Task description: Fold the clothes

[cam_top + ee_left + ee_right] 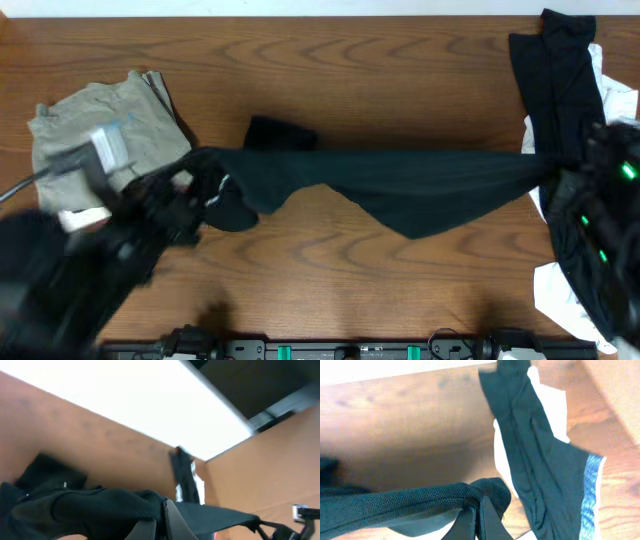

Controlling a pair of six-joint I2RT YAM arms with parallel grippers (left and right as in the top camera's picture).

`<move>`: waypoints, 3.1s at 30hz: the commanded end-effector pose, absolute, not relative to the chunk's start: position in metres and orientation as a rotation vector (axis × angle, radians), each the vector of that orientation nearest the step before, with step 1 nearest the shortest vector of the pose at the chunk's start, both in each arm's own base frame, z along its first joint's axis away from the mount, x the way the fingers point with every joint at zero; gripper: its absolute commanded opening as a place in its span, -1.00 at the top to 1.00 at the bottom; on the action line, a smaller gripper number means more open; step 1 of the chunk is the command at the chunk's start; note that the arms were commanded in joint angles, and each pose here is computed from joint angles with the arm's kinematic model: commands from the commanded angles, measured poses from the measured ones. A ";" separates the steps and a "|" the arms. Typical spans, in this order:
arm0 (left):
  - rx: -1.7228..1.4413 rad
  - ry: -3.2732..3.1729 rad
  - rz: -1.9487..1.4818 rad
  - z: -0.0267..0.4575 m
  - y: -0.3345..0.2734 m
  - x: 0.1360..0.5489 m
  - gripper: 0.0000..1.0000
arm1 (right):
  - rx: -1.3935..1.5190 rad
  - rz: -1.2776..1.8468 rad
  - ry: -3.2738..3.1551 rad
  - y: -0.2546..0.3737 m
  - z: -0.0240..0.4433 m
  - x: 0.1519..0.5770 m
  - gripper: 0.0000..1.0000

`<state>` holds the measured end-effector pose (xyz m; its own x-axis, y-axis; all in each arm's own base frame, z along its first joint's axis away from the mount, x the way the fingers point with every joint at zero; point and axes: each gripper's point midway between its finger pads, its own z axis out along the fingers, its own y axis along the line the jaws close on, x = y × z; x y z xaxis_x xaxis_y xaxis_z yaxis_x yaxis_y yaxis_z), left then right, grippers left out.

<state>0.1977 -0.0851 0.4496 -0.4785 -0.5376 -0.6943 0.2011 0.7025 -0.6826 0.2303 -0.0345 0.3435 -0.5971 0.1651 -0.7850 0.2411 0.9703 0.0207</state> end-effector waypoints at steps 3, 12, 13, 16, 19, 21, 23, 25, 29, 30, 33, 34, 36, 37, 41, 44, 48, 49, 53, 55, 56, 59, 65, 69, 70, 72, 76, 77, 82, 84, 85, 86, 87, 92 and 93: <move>-0.172 1.730 -0.896 0.499 -0.082 0.156 0.88 | 0.315 -0.109 2.042 -0.039 0.403 0.194 0.98; -0.140 1.725 -0.864 0.508 -0.081 0.144 0.88 | 0.349 -0.142 1.904 -0.046 0.451 0.169 0.98; -0.143 1.741 -0.860 0.505 -0.081 0.151 0.88 | 0.354 -0.149 1.912 -0.048 0.450 0.173 0.98; -0.160 1.812 -0.849 0.493 -0.084 0.178 0.88 | 0.357 -0.157 1.976 -0.049 0.439 0.194 0.98; -0.200 1.918 -0.844 0.472 -0.087 0.219 0.88 | 0.366 -0.168 2.078 -0.050 0.418 0.226 0.98; -0.214 1.993 -0.829 0.455 -0.090 0.249 0.88 | 0.367 -0.182 2.162 -0.051 0.399 0.252 0.98; -0.219 2.075 -0.807 0.432 -0.093 0.285 0.88 | 0.367 -0.195 2.250 -0.053 0.376 0.282 0.98; -0.224 2.144 -0.791 0.409 -0.096 0.320 0.88 | 0.359 -0.190 2.330 -0.051 0.351 0.313 0.98; -0.223 2.201 -0.787 0.366 -0.104 0.395 0.88 | 0.336 -0.206 2.414 -0.054 0.300 0.385 0.98; -0.207 2.192 -0.808 0.358 -0.109 0.416 0.87 | 0.326 -0.208 2.409 -0.055 0.289 0.407 0.98; -0.126 2.102 -0.901 0.359 -0.118 0.462 0.88 | 0.340 -0.205 2.379 -0.060 0.280 0.441 0.98; -0.114 2.069 -0.907 0.366 -0.116 0.471 0.89 | 0.365 -0.198 2.358 -0.063 0.286 0.446 0.98; -0.104 1.989 -0.890 0.392 -0.105 0.485 0.88 | 0.394 -0.193 2.271 -0.072 0.317 0.454 0.98; -0.099 1.962 -0.883 0.404 -0.102 0.486 0.88 | 0.401 -0.193 2.236 -0.076 0.331 0.455 0.98; -0.014 1.834 -0.890 0.474 -0.089 0.466 0.88 | 0.444 -0.206 2.114 -0.097 0.394 0.441 0.98; -0.010 1.851 -0.913 0.486 -0.088 0.445 0.88 | 0.460 -0.217 2.151 -0.100 0.398 0.425 0.99; -0.025 2.040 -0.905 0.449 -0.093 0.417 0.88 | 0.472 -0.237 2.343 -0.095 0.360 0.397 0.98; -0.020 2.104 -0.903 0.435 -0.096 0.409 0.88 | 0.477 -0.241 2.396 -0.094 0.350 0.389 0.98; -0.025 2.418 -0.890 0.363 -0.108 0.377 0.88 | 0.491 -0.251 2.635 -0.086 0.301 0.354 0.97; -0.047 2.576 -0.826 0.326 -0.107 0.362 0.88 | 0.513 -0.255 2.736 -0.084 0.278 0.340 0.97; -0.074 2.664 -0.777 0.303 -0.105 0.355 0.88 | 0.529 -0.259 2.792 -0.082 0.263 0.332 0.97; -0.101 2.851 -0.734 0.255 -0.109 0.331 0.88 | 0.544 -0.251 2.917 -0.078 0.226 0.317 0.97; -0.190 3.164 -0.734 0.175 -0.111 0.276 0.88 | 0.564 -0.267 3.111 -0.072 0.158 0.286 0.97; -0.249 3.293 -0.726 0.145 -0.108 0.247 0.88 | 0.577 -0.280 3.201 -0.069 0.130 0.265 0.98; -0.243 3.317 -0.727 0.140 -0.107 0.241 0.88 | 0.588 -0.284 3.217 -0.068 0.125 0.260 0.98; -0.256 3.357 -0.724 0.134 -0.106 0.231 0.88 | 0.592 -0.287 3.242 -0.067 0.117 0.253 0.98; -0.201 3.408 -0.733 0.131 -0.104 0.217 0.88 | 0.604 -0.291 3.265 -0.066 0.105 0.246 0.98; -0.195 3.411 -0.734 0.131 -0.104 0.216 0.88 | 0.604 -0.291 3.269 -0.066 0.103 0.245 0.99; -0.162 3.400 -0.739 0.131 -0.104 0.217 0.88 | 0.602 -0.290 3.285 -0.065 0.102 0.241 0.97; -0.151 3.378 -0.749 0.132 -0.105 0.220 0.88 | 0.602 -0.288 3.278 -0.065 0.104 0.241 0.97; -0.131 3.358 -0.771 0.134 -0.107 0.222 0.88 | 0.601 -0.287 3.270 -0.065 0.105 0.241 0.97; -0.102 3.324 -0.807 0.138 -0.111 0.224 0.88 | 0.601 -0.282 3.250 -0.065 0.108 0.243 0.98; -0.072 3.279 -0.849 0.143 -0.115 0.227 0.90 | 0.597 -0.266 3.218 -0.064 0.112 0.246 0.97; 0.081 2.995 -0.914 0.192 -0.125 0.242 0.88 | 0.534 -0.123 2.963 -0.055 0.157 0.266 0.98; 0.118 2.929 -0.903 0.207 -0.125 0.243 0.88 | 0.524 -0.106 2.893 -0.054 0.172 0.267 0.98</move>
